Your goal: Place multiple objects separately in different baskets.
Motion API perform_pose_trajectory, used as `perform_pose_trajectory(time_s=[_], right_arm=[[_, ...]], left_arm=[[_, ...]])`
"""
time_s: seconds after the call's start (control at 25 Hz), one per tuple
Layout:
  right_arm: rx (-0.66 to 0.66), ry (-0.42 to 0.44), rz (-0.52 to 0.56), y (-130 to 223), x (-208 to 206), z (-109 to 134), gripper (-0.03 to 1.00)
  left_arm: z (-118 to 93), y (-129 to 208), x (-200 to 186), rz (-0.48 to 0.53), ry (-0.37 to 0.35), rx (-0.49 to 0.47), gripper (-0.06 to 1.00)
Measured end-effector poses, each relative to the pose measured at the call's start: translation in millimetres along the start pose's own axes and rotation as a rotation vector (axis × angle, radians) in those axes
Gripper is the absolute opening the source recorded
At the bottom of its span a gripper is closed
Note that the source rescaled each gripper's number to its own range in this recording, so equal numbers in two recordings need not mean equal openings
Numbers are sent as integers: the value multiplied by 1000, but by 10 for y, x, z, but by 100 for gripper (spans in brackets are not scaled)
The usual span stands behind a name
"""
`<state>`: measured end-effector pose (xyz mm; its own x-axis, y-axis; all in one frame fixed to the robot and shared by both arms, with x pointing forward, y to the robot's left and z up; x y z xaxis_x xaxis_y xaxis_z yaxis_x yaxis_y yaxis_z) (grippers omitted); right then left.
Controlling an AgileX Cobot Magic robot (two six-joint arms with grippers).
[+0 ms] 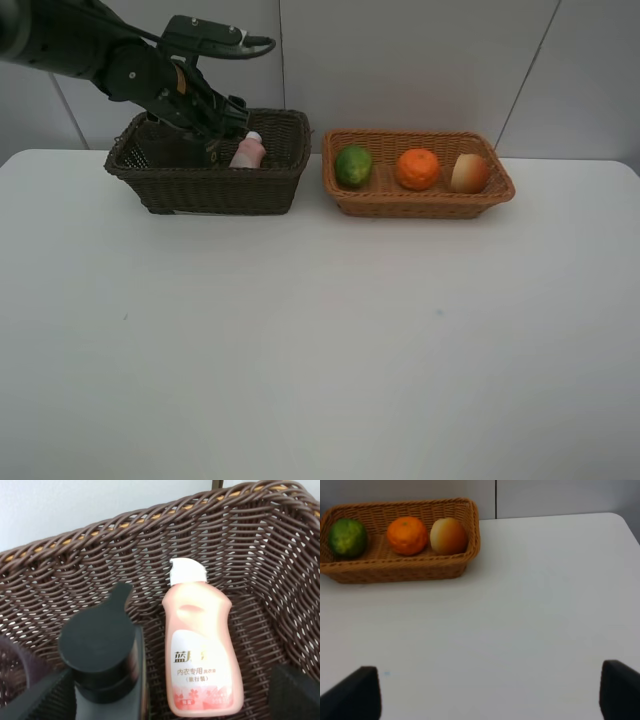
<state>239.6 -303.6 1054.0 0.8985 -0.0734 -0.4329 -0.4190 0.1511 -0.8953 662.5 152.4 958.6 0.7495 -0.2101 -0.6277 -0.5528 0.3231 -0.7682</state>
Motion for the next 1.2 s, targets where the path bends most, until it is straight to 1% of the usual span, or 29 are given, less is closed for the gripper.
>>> perform_pose_trajectory(time_s=[0.2,0.36,0.44,0.52,0.64,0.72,0.84,0.96,1.04,1.12,1.2], right_arm=[[0,0,0,0,0,0,84],[0,0,0,0,0,0,84],[0,0,0,0,0,0,84],[0,0,0,0,0,0,84],[0,0,0,0,0,0,84],[0,0,0,0,0,0,84],[0,0,0,0,0,0,84],[0,0,0,0,0,0,84],[0,0,0,0,0,0,84],[0,0,0,0,0,0,84],[0,0,0,0,0,0,84]], left_arm=[[25,-99,-122,-25,-10,11,100],[97,-199,-372,5,-50,-51,100],[128,-231,-534,43,-64,-76,100],[148,-231,-710,111,-63,-45,100],[202,-232,-1023,201,-19,-30,100],[248,-227,-1237,237,14,-66,100],[413,-103,-1573,267,3,-125,100],[586,135,-1947,291,-44,-176,100],[659,282,-2259,275,-81,-194,100],[659,443,-2531,263,-103,-199,100],[595,563,-2836,229,-112,-198,100]])
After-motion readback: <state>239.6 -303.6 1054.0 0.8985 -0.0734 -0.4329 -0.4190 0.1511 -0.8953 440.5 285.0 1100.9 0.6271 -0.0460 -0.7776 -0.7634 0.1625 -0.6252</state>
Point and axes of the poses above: a point on each arm's last joint axis where the gripper is mounted, x pointing out along that axis toward the gripper, z along the wrist's bending axis when the last joint is at zero, y = z × x, the point moved 1 cm from there along x, pointing out along that axis toward the gripper, and after that the axes turned 6 degrees about x, right-handed, at the moved point
